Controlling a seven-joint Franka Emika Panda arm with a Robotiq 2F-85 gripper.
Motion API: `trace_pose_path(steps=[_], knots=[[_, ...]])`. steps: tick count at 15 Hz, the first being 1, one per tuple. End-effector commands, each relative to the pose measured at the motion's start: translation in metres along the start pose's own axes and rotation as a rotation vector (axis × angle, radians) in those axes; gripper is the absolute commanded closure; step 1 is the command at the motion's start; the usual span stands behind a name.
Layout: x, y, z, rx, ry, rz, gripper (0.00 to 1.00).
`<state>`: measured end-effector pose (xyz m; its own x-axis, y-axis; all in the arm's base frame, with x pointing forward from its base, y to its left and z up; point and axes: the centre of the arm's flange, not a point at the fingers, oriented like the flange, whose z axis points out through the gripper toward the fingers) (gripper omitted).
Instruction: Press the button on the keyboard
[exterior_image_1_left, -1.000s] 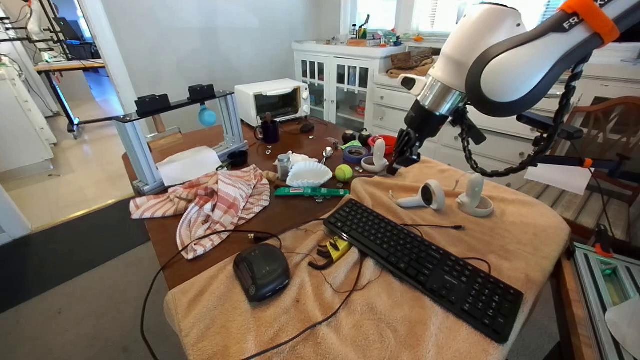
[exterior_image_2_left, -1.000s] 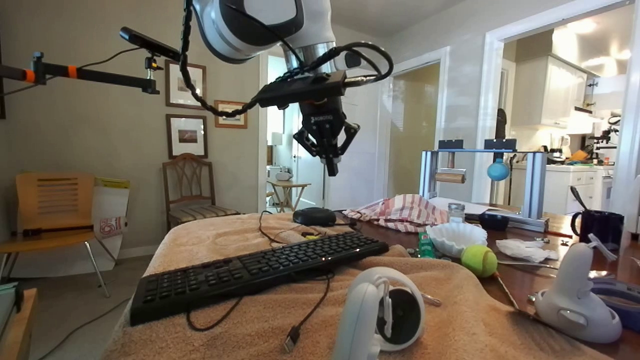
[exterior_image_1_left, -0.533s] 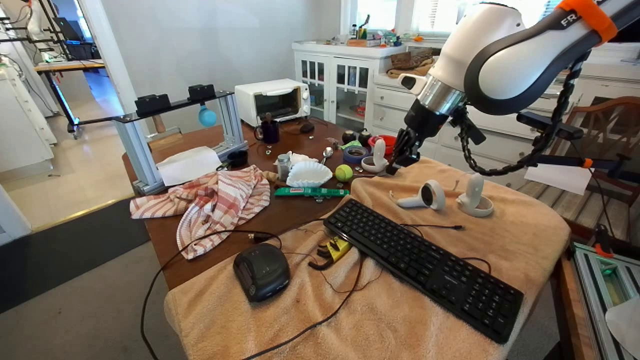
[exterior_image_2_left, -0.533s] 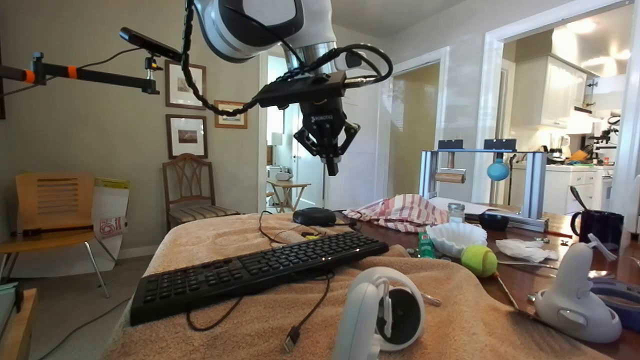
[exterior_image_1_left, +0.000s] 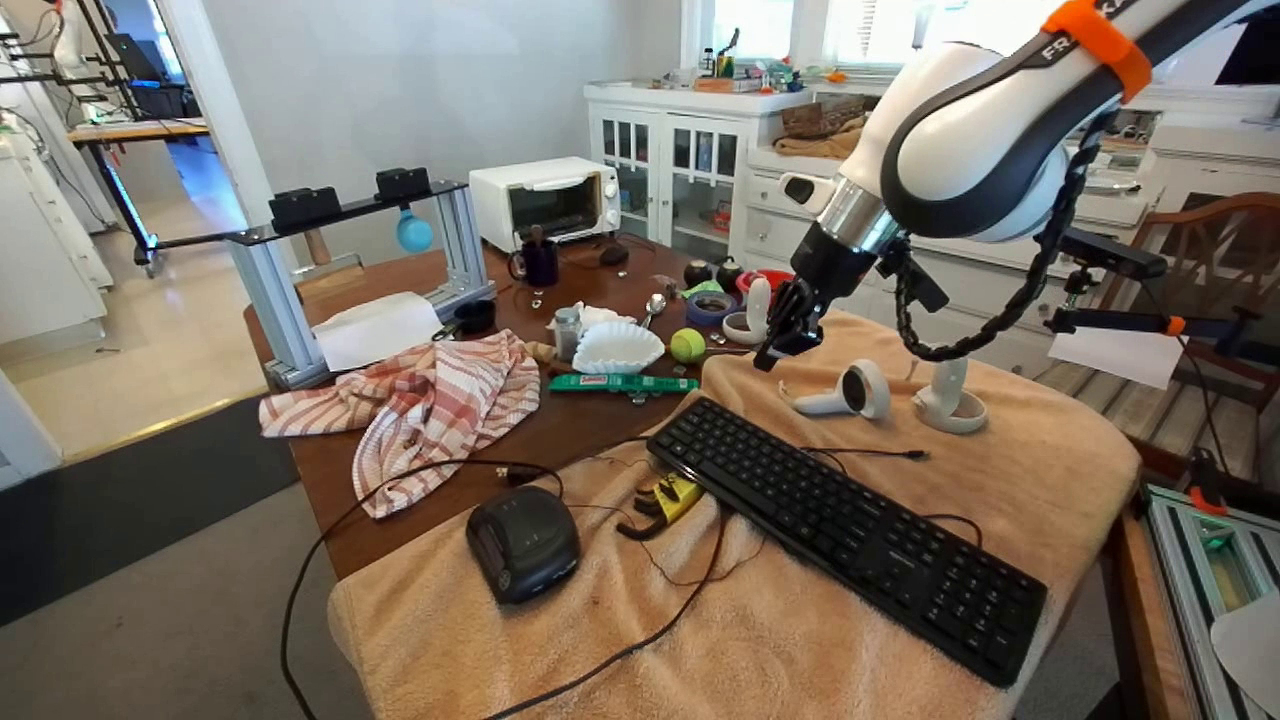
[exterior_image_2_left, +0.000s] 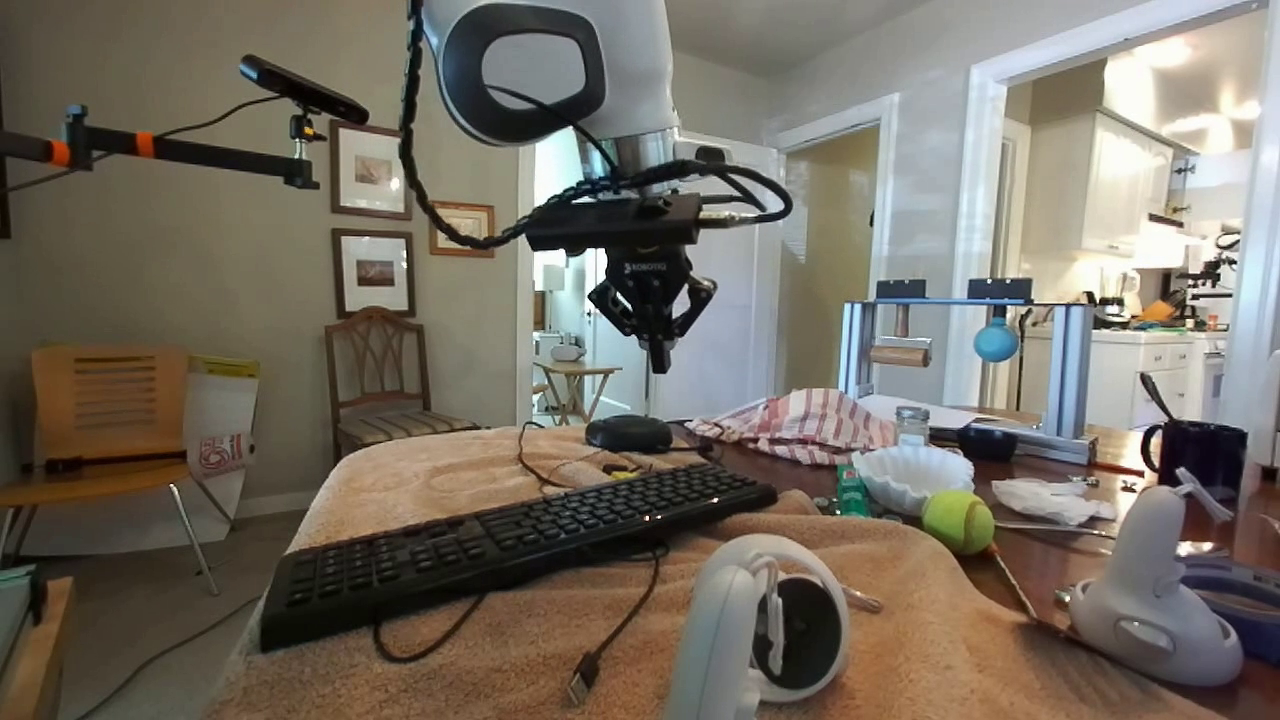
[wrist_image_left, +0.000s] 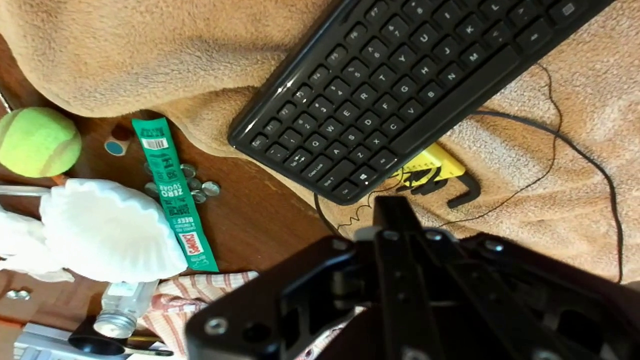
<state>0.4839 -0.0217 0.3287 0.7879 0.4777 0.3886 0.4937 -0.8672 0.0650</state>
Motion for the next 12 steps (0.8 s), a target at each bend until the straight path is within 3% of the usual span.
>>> trace_pose_path(steps=[1,12], knots=[[0.010,0.018,0.038,0.015,0.002,-0.036,1.00],[0.038,0.031,0.097,0.021,-0.042,-0.097,1.00]])
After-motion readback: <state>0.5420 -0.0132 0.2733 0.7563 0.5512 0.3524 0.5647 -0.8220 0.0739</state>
